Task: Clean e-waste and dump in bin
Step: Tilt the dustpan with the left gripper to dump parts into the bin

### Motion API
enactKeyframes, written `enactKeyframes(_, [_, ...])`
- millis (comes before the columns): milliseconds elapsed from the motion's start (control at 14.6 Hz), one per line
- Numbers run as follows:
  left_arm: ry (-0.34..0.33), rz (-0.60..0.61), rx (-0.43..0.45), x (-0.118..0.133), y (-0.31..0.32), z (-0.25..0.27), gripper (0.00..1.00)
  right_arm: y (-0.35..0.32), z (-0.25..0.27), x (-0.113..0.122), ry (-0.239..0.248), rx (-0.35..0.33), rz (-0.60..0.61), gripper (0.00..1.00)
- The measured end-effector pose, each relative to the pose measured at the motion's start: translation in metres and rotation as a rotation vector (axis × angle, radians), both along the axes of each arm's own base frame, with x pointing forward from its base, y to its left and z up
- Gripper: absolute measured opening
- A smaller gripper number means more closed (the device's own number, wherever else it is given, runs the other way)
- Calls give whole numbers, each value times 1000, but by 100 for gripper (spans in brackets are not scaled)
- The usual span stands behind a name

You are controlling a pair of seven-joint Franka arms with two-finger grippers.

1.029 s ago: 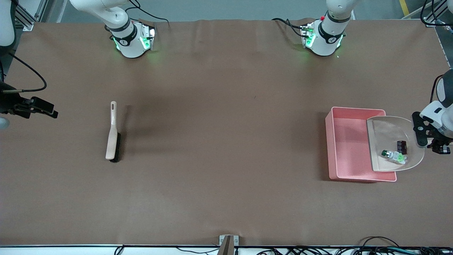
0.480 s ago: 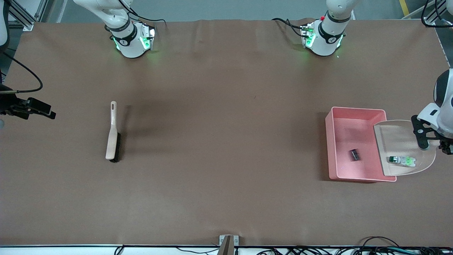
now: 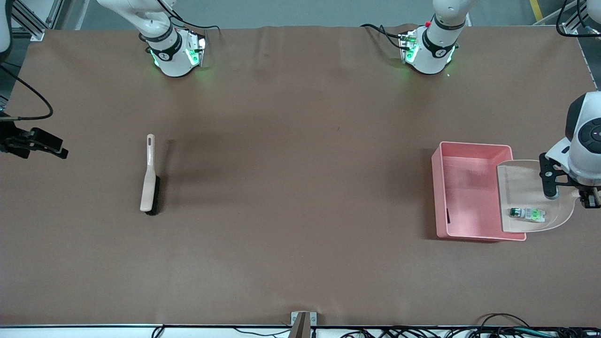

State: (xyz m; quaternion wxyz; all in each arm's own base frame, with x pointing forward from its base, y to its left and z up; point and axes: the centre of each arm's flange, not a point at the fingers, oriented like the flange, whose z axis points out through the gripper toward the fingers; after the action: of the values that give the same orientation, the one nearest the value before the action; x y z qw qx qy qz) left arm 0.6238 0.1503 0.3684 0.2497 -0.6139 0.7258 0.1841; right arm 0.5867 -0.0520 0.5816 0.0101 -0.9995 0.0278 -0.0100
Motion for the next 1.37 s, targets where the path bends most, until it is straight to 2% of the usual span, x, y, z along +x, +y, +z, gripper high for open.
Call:
enactKeyframes(274, [30,-52,23,0,-2,-1,33,12,3,-8,30,-11,-25,100])
enactKeyframes(823, [27,-117,63,5,-19,4,33,9,30,-15,-25,-10,-31,100])
enactKeyframes(1166, [20,-170,91,13,-30,17,33,12,35,-14,-37,-10,-26,100])
enactKeyframes(1372, [-9,-212,84,20,-54,31,33,19,36,-13,-38,-9,-14,100])
